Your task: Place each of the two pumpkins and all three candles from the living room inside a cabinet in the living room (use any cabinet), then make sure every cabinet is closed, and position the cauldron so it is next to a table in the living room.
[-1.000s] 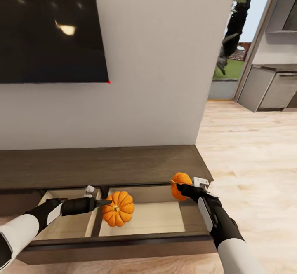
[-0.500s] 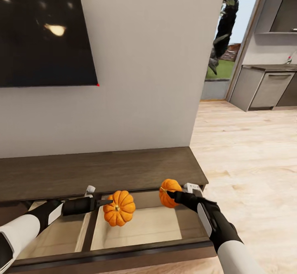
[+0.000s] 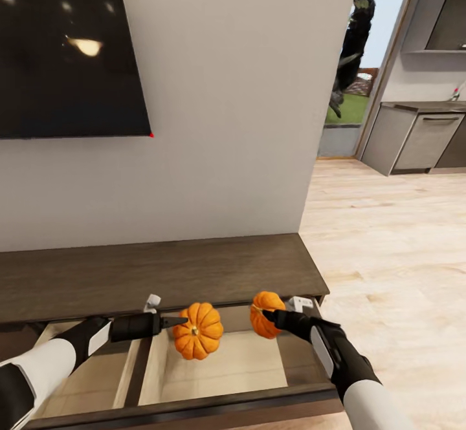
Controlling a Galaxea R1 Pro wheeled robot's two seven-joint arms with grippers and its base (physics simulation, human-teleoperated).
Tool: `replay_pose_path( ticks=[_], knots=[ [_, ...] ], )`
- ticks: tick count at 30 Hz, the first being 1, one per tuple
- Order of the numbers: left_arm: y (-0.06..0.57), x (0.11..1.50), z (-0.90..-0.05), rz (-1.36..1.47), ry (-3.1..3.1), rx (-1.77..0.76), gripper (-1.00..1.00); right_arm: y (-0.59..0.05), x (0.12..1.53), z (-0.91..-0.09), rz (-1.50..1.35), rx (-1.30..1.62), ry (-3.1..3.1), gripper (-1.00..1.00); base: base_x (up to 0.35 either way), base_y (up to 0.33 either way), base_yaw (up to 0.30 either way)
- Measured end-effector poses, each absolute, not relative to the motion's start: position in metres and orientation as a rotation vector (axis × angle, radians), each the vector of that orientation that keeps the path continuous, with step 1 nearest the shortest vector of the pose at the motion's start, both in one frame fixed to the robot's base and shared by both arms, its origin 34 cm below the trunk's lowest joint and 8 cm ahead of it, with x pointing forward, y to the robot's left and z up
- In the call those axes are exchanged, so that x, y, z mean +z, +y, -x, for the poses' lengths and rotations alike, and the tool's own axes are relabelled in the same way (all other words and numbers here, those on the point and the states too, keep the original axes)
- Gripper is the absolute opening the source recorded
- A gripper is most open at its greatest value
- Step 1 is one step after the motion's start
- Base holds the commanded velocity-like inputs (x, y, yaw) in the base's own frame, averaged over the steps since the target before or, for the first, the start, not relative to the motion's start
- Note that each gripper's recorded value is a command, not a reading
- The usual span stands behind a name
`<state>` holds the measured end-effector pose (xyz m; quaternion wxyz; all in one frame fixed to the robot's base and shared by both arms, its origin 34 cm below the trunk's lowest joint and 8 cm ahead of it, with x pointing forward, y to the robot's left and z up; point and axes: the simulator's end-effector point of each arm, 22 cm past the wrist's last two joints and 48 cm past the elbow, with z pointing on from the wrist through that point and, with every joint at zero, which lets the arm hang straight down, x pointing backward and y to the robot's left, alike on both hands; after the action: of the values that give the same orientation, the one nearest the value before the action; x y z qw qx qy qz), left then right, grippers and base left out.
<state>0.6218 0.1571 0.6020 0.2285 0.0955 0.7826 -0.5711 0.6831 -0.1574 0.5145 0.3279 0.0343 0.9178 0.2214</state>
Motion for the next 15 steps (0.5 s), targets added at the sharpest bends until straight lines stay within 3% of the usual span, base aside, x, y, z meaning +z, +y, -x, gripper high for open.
replay_pose_path(
  ticks=[15],
  knots=[
    [0.142, 0.555, -0.635, -0.206, 2.305, -1.339, -1.0, -0.185, 0.467, -0.614, -0.096, 0.776, 2.6, -1.0, 0.0, 0.0, 0.0]
  ],
)
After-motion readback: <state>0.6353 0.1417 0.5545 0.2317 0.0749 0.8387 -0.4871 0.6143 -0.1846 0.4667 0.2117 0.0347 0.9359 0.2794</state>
